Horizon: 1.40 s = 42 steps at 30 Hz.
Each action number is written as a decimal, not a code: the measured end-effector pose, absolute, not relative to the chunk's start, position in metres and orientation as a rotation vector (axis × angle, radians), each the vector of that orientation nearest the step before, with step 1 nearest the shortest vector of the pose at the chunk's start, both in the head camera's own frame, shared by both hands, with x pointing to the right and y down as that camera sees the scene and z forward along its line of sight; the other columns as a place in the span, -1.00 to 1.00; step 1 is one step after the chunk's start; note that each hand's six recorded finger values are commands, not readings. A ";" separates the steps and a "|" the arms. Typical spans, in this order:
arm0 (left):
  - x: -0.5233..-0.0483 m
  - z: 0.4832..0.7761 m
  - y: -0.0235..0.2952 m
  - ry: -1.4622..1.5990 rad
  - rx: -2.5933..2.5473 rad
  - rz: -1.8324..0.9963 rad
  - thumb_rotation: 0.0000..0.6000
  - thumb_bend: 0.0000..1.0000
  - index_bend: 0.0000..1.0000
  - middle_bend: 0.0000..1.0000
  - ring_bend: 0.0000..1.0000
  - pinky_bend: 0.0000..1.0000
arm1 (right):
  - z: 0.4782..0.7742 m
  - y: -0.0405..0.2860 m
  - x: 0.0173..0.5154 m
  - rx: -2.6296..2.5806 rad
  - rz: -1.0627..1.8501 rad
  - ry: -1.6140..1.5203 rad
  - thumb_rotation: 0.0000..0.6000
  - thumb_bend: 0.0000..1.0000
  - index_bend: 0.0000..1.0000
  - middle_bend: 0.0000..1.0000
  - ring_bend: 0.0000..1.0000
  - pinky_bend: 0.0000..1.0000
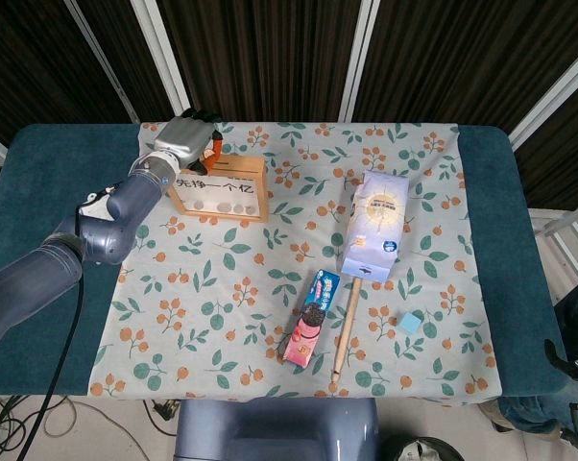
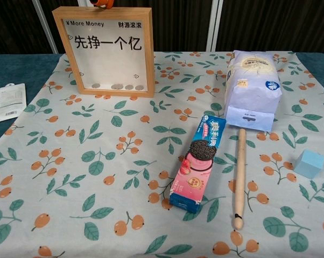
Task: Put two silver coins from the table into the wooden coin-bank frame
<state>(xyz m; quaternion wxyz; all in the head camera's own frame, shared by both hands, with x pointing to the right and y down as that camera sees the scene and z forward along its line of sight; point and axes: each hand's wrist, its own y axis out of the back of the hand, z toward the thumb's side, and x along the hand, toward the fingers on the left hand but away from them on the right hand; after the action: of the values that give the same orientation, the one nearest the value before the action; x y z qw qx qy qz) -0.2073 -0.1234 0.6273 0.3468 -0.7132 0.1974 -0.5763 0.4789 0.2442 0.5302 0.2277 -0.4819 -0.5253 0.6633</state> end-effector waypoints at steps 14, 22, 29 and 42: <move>-0.204 0.626 -0.122 0.496 -1.833 -1.488 1.00 -0.05 0.03 -0.87 -1.00 -1.00 | 0.530 0.244 0.479 -1.328 1.828 -1.449 1.00 -0.26 -0.78 -0.82 -0.90 -1.00; -0.203 0.625 -0.122 0.502 -1.820 -1.486 1.00 -0.09 0.01 -0.87 -1.00 -1.00 | 0.530 0.244 0.479 -1.331 1.830 -1.449 1.00 -0.26 -0.78 -0.82 -0.90 -1.00; -0.202 0.625 -0.121 0.499 -1.817 -1.490 1.00 -0.17 -0.06 -0.88 -1.00 -1.00 | 0.530 0.244 0.479 -1.329 1.831 -1.450 1.00 -0.26 -0.78 -0.82 -0.90 -1.00; -0.197 0.597 -0.129 0.583 -1.809 -1.416 1.00 -0.28 -0.15 -0.88 -1.00 -1.00 | 0.529 0.243 0.480 -1.324 1.830 -1.457 1.00 -0.26 -0.78 -0.82 -0.90 -1.00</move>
<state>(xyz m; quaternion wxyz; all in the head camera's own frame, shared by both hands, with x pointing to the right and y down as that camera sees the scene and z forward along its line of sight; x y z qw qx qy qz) -0.1973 -0.1286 0.5971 0.3761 -0.7072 0.2277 -0.5537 0.4801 0.2435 0.5294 0.2250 -0.4799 -0.5282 0.6633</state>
